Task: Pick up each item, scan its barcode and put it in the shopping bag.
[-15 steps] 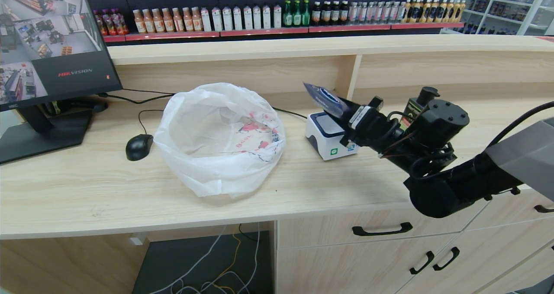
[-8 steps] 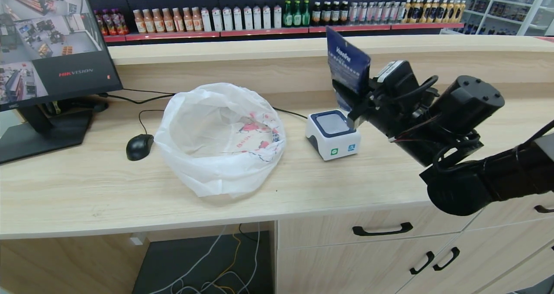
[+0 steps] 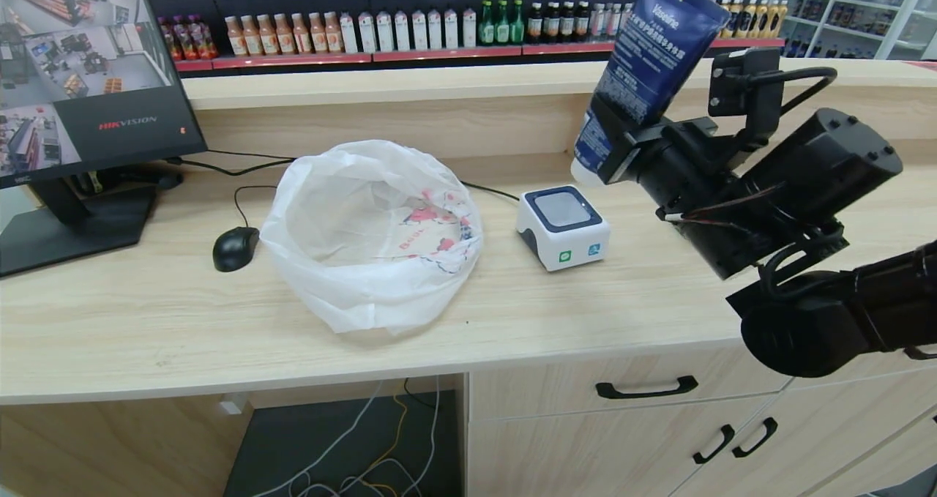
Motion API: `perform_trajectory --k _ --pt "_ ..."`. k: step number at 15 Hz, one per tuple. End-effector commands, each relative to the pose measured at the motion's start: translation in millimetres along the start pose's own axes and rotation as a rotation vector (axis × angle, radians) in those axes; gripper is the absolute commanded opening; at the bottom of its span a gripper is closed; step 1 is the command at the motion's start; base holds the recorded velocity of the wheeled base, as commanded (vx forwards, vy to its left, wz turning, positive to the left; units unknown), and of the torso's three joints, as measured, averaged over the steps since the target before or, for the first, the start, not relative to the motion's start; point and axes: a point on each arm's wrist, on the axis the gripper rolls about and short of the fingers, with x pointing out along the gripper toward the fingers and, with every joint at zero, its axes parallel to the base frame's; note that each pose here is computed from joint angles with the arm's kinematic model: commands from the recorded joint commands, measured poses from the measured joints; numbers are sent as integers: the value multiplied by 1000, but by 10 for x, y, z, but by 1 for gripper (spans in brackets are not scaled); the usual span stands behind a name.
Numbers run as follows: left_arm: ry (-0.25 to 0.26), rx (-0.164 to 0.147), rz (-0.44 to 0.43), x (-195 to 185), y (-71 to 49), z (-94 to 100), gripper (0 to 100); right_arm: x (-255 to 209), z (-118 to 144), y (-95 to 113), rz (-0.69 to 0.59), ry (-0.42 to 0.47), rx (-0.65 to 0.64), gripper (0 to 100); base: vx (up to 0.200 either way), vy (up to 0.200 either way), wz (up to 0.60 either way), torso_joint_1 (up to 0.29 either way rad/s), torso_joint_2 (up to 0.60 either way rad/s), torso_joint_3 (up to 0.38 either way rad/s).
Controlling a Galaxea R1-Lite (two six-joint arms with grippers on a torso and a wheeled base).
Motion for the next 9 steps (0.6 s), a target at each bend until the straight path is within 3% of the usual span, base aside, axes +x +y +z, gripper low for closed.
perform_trajectory --k 1,5,9 --pt "0 -1 1 0 0 0 100 -59 -59 21 -16 18 37 0 0 0 0 0 0 0" --pt "0 -2 1 0 0 0 100 -51 -204 30 -18 -56 68 0 0 0 0 0 0 0" --pt "0 -1 1 0 0 0 100 -53 -220 31 -17 -51 75 0 0 0 0 0 0 0"
